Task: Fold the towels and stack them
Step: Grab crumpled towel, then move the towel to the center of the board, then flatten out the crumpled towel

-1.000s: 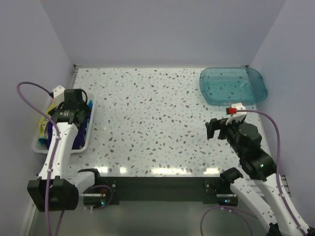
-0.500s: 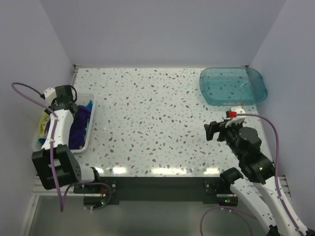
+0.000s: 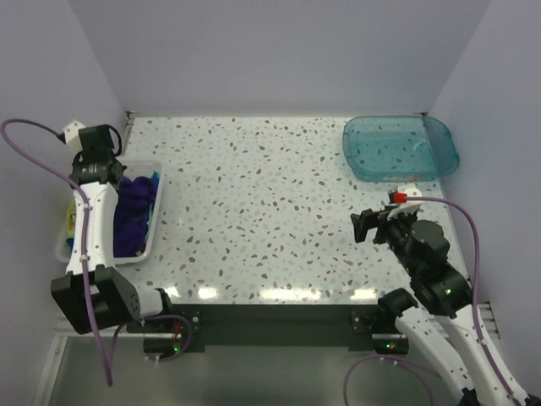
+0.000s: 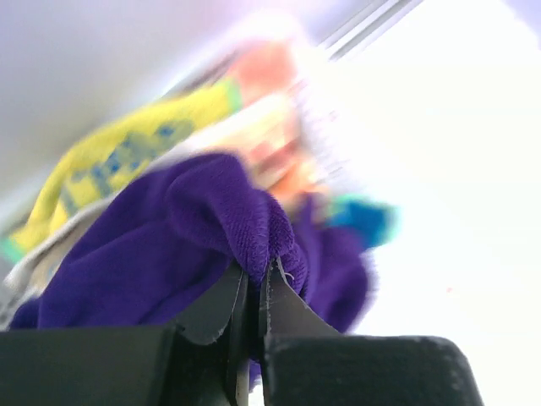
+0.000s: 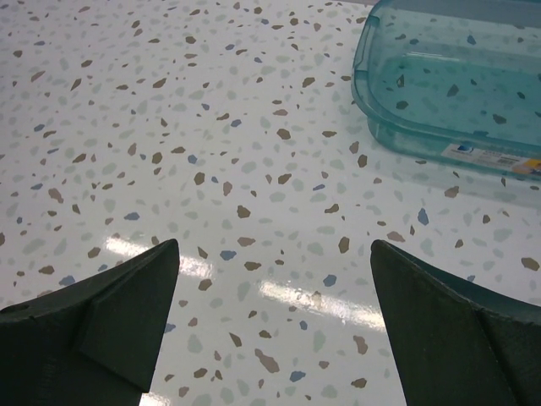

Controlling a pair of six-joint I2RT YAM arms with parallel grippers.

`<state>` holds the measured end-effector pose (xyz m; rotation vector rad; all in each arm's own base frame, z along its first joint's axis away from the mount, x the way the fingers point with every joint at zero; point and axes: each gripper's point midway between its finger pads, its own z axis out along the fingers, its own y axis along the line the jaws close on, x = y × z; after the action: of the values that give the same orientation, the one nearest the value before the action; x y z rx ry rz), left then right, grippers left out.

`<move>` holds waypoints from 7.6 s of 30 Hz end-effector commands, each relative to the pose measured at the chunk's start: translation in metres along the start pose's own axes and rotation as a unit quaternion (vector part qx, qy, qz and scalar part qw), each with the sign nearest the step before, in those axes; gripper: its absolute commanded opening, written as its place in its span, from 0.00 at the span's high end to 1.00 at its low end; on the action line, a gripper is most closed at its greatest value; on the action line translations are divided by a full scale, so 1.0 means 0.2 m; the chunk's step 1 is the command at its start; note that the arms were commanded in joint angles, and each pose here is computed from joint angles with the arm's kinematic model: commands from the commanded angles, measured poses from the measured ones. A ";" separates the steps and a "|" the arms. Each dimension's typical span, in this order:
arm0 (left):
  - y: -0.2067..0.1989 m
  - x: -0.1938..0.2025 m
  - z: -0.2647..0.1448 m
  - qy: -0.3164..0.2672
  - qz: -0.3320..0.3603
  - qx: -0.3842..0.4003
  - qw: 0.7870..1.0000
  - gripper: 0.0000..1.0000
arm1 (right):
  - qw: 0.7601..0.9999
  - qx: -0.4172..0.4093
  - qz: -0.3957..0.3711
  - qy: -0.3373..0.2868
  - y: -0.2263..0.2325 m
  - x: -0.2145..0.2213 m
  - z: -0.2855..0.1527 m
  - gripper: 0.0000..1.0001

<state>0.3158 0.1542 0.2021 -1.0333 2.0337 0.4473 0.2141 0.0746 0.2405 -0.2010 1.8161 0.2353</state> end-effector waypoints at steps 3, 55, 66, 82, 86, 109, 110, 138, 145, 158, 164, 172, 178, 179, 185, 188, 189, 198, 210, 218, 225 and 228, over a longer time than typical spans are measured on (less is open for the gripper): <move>-0.51 -0.44 -0.53 -0.098 0.002 0.218 0.971 1.00 | 1.000 -0.008 -0.003 -0.026 0.02 -0.11 -0.01 0.01; -1.07 1.27 -1.15 0.145 0.340 0.585 0.722 0.08 | 0.921 0.124 0.146 0.339 -0.06 0.70 0.57 0.53; -0.88 1.57 -0.93 0.189 0.389 0.502 0.749 0.13 | 0.911 0.118 0.170 0.357 -0.04 0.92 0.79 0.64; -0.54 1.57 -0.80 0.191 0.332 0.427 0.819 0.91 | 0.940 -0.001 0.134 0.313 0.15 0.63 1.10 1.00; -0.55 1.32 -0.84 0.122 0.297 0.410 0.854 0.91 | 0.958 -0.061 0.136 0.246 0.25 0.34 1.20 1.00; -0.40 1.80 -1.53 0.213 0.372 0.652 0.626 0.34 | 0.955 0.077 0.127 0.257 -0.02 0.62 0.65 0.44; -0.40 1.80 -1.56 0.208 0.376 0.659 0.617 0.31 | 0.955 0.074 0.125 0.258 0.00 0.58 0.67 0.43; -1.40 1.88 -1.22 0.129 0.419 0.539 0.719 0.35 | 0.918 0.050 0.183 0.349 0.31 0.82 0.64 0.52; -1.50 2.00 -1.16 0.139 0.431 0.527 0.719 0.42 | 0.914 0.044 0.218 0.340 0.34 0.85 0.64 0.57; -1.39 2.15 -0.95 0.157 0.451 0.470 0.742 0.64 | 0.898 0.070 0.244 0.359 0.31 1.06 0.59 0.71; -1.33 2.19 -0.88 0.163 0.453 0.450 0.752 0.88 | 0.897 0.092 0.231 0.366 0.26 1.12 0.55 0.91; -1.24 2.27 -0.91 0.204 0.439 0.460 0.745 0.98 | 0.911 0.067 0.224 0.339 0.28 1.04 0.60 1.00; -1.10 2.22 -0.84 0.205 0.409 0.422 0.783 0.98 | 0.922 0.026 0.210 0.326 0.35 1.01 0.74 1.00; -1.03 2.20 -0.80 0.205 0.404 0.410 0.792 0.98 | 0.925 0.017 0.209 0.318 0.36 0.99 0.78 1.00; -0.70 2.16 -0.71 0.241 0.327 0.363 0.838 1.00 | 0.930 -0.047 0.173 0.320 0.50 0.94 1.08 1.00; -0.63 2.13 -0.73 0.251 0.283 0.368 0.849 1.00 | 0.933 -0.058 0.146 0.323 0.52 0.91 1.18 1.00; -0.62 2.12 -0.74 0.251 0.276 0.372 0.850 1.00 | 0.934 -0.060 0.140 0.323 0.52 0.90 1.20 1.00; -0.73 1.90 -0.89 0.210 0.200 0.447 0.846 0.80 | 0.946 -0.005 0.088 0.312 0.44 0.61 1.16 0.54; -0.94 1.68 -0.88 0.157 0.202 0.470 0.844 0.50 | 0.938 0.078 0.077 0.330 0.61 0.52 1.19 0.50; -1.10 1.65 -0.87 0.141 0.213 0.477 0.841 0.43 | 0.924 0.125 0.080 0.352 0.62 0.66 1.29 0.48; -1.16 1.68 -0.84 0.137 0.227 0.470 0.842 0.44 | 0.919 0.149 0.081 0.355 0.62 0.71 1.37 0.53; -1.15 1.68 -0.83 0.137 0.231 0.467 0.843 0.44 | 0.917 0.155 0.079 0.358 0.60 0.74 1.35 0.58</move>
<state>0.2810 -0.2514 0.0335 0.0006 2.3975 -0.4684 0.3919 0.2636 0.0296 0.0485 2.6055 0.0017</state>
